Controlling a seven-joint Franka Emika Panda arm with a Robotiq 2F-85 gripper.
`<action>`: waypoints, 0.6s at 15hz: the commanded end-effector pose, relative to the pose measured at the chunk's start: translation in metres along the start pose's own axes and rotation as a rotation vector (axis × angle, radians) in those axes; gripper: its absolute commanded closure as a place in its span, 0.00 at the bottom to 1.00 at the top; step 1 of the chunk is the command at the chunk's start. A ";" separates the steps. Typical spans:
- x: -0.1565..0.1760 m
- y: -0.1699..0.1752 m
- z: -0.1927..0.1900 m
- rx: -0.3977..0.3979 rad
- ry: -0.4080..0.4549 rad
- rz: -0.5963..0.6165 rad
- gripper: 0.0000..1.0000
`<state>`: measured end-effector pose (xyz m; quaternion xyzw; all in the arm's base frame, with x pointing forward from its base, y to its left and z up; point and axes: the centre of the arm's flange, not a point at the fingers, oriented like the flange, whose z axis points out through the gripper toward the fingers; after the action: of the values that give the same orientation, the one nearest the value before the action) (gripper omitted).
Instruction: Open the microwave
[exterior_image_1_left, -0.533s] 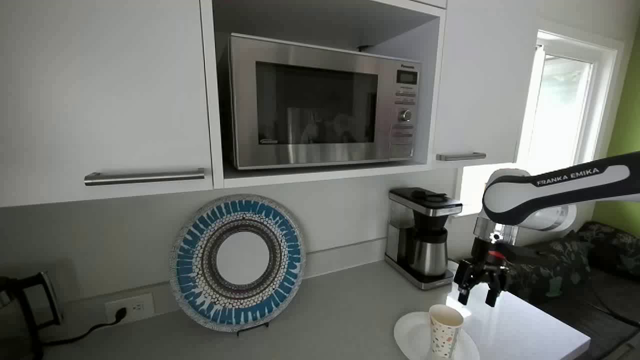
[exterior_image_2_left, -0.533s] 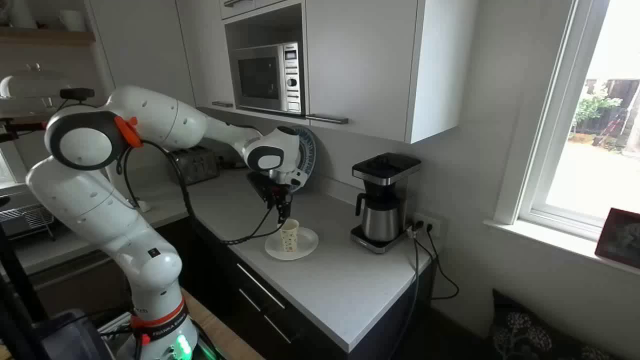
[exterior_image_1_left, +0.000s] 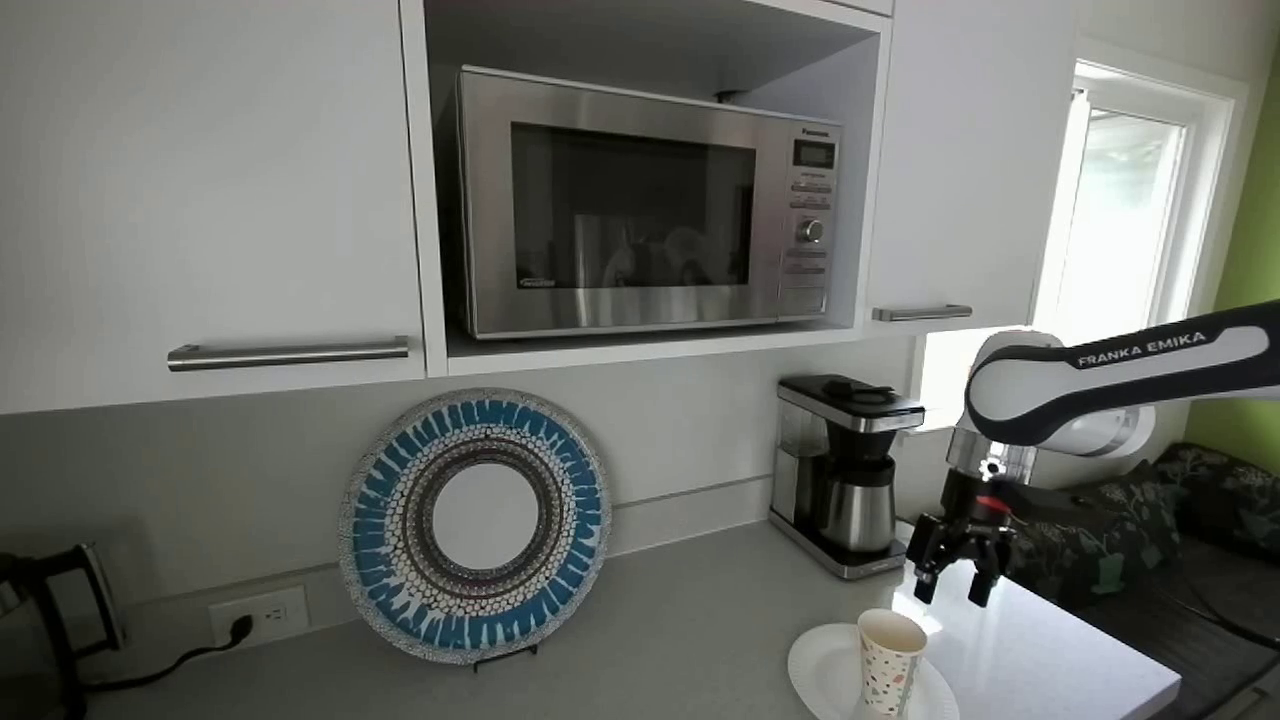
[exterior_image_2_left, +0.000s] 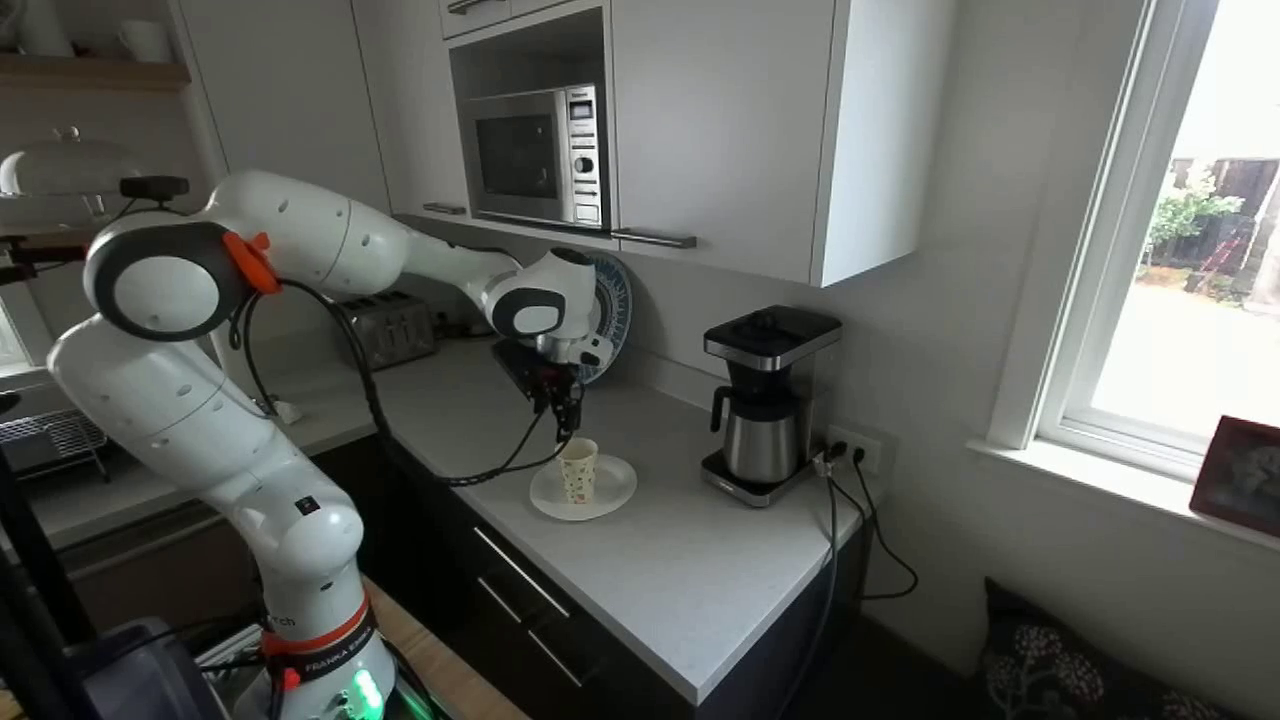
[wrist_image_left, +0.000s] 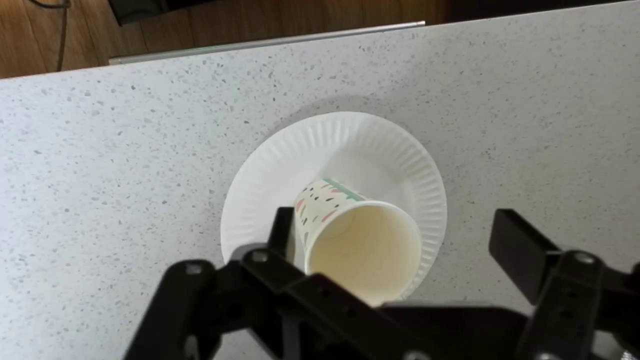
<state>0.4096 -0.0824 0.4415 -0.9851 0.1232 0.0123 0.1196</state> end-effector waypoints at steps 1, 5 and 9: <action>-0.036 -0.025 -0.046 -0.038 0.091 -0.058 0.00; -0.076 -0.058 -0.095 -0.107 0.257 -0.119 0.00; -0.104 -0.102 -0.131 -0.095 0.477 0.006 0.00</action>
<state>0.3560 -0.0186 0.5808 -0.9798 0.1031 -0.1618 0.0567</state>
